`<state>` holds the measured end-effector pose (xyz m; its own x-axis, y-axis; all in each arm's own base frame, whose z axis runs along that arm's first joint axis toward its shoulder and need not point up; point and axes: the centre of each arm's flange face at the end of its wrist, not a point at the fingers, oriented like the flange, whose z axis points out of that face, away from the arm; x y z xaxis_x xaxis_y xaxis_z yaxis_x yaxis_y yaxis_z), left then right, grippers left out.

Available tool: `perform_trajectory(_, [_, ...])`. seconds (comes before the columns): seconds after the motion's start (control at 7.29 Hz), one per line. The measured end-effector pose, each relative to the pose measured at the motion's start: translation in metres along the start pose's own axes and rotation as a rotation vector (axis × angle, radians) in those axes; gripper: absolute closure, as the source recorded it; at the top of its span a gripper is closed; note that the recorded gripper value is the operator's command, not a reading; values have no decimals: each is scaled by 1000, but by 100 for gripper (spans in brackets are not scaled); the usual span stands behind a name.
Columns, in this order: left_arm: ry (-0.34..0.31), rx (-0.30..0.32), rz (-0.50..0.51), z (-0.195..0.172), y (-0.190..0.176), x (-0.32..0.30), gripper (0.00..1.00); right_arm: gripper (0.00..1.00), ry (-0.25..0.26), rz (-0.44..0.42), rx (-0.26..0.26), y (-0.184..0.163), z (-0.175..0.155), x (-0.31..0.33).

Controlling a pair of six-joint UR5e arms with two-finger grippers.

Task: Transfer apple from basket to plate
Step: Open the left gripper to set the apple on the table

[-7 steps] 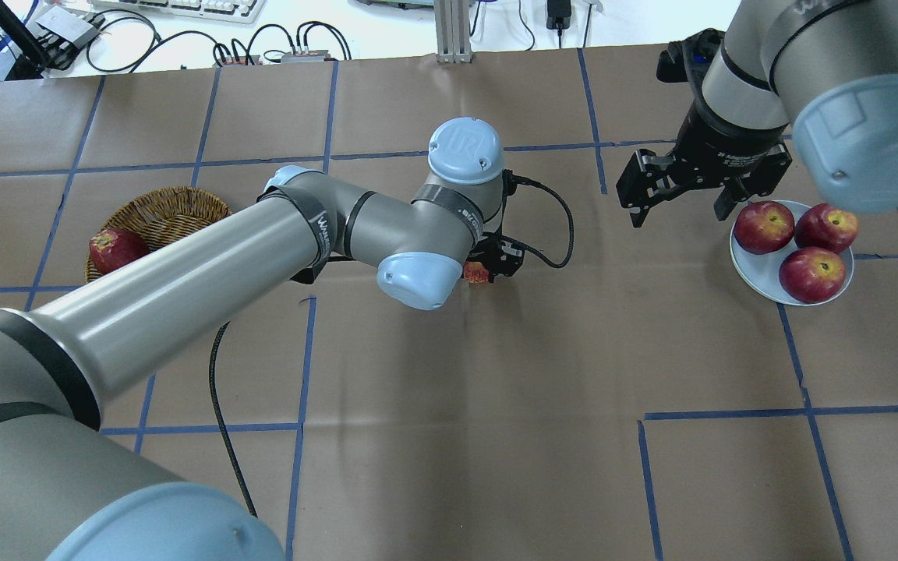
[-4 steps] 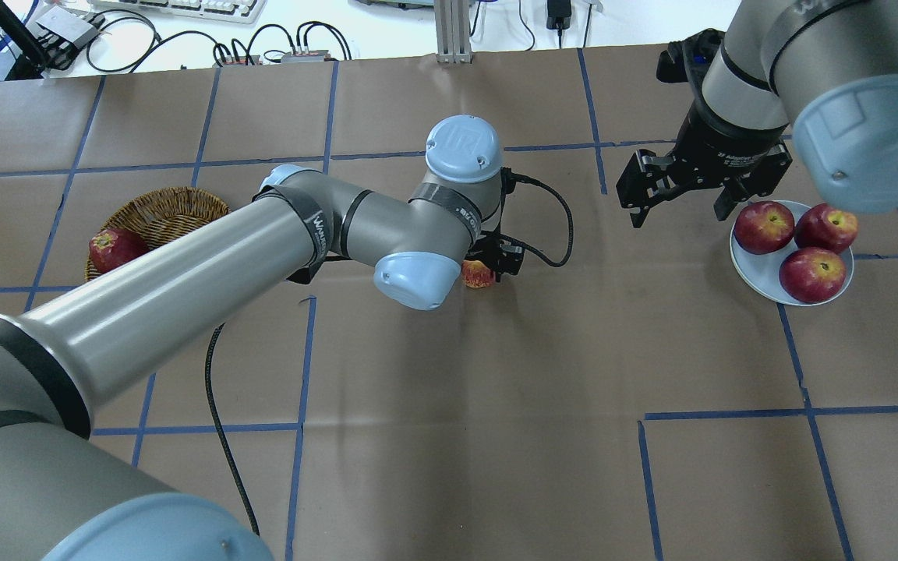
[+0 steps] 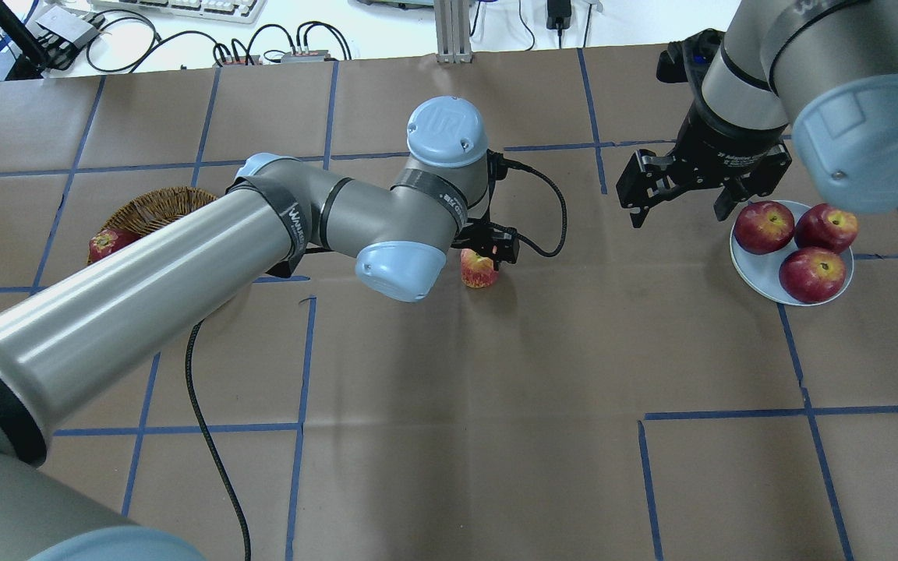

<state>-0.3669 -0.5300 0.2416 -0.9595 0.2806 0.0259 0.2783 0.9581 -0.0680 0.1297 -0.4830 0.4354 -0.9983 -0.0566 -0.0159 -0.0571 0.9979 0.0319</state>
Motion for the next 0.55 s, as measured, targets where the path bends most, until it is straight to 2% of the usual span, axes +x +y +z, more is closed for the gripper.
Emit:
perform_trajectory(0.27, [-5, -28, 36, -58, 12, -39, 1, 0, 0, 0, -1, -1, 1, 0])
perform_trajectory(0.55, [-3, -64, 76, -133, 41, -89, 1, 0, -1, 1, -2, -1, 2, -1])
